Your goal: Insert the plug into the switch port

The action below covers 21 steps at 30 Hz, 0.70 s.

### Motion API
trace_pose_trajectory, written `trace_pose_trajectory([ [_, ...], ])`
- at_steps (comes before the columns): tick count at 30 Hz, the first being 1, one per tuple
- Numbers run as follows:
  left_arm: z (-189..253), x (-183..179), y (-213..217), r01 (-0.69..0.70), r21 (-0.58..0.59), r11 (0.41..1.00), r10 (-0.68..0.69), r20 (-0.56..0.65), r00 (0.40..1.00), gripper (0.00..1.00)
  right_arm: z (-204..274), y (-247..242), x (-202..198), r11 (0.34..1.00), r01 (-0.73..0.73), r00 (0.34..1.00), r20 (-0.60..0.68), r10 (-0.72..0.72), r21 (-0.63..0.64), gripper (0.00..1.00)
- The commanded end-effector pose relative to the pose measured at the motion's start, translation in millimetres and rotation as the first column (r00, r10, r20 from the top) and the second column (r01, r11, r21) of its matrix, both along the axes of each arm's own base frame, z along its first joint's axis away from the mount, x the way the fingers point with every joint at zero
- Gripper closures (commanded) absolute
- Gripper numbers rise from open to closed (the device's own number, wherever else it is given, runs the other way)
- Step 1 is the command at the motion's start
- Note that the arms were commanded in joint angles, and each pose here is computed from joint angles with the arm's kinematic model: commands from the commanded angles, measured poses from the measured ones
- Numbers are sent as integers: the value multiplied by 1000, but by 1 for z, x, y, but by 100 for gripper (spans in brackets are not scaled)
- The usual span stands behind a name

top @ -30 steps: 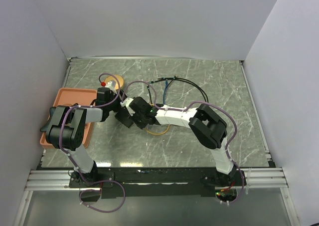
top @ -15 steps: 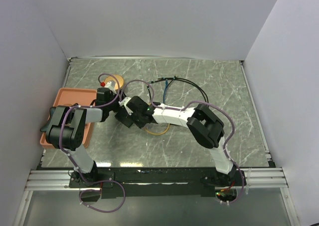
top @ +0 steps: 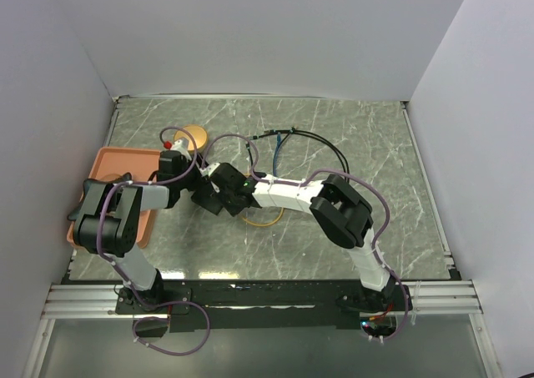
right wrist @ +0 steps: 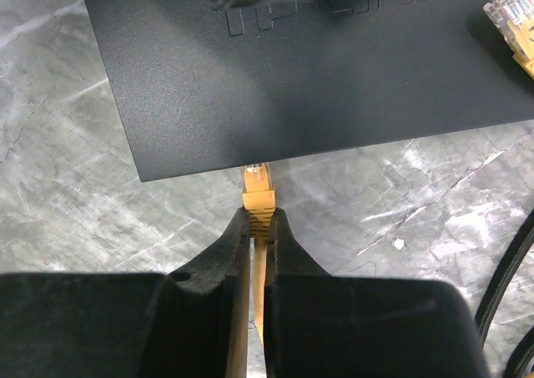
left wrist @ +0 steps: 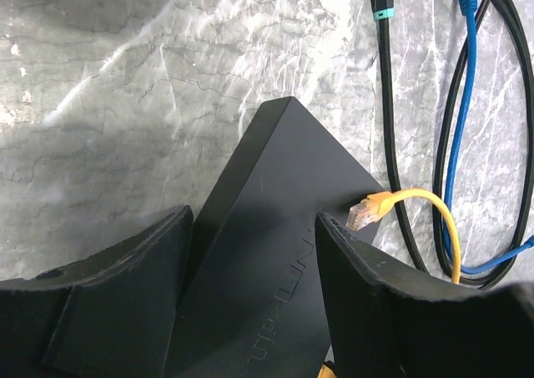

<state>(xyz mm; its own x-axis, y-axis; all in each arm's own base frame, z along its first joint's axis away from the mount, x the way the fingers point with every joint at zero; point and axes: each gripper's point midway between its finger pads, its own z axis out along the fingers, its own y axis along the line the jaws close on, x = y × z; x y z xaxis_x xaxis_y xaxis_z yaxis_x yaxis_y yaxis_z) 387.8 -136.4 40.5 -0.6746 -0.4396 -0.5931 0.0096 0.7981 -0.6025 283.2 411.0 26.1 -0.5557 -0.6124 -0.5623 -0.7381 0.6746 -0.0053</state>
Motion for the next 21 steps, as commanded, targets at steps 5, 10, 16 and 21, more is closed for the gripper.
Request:
trace_pose_trajectory([
  [5, -10, -47, -28, 106, -123, 987, -122, -122, 985, 36, 60, 53, 41, 968, -10, 985, 172, -34, 249, 100],
  [10, -14, -53, -29, 112, -132, 985, -131, -148, 980, 36, 65, 56, 48, 964, -16, 984, 175, -31, 264, 100],
  [16, -13, -61, -32, 138, -145, 980, -161, -160, 974, 37, 73, 59, 51, 957, -68, 982, 190, 14, 283, 100],
  [21, -6, -69, -40, 193, -185, 964, -223, -161, 961, 45, 78, 61, 53, 955, -85, 978, 205, 27, 283, 100],
])
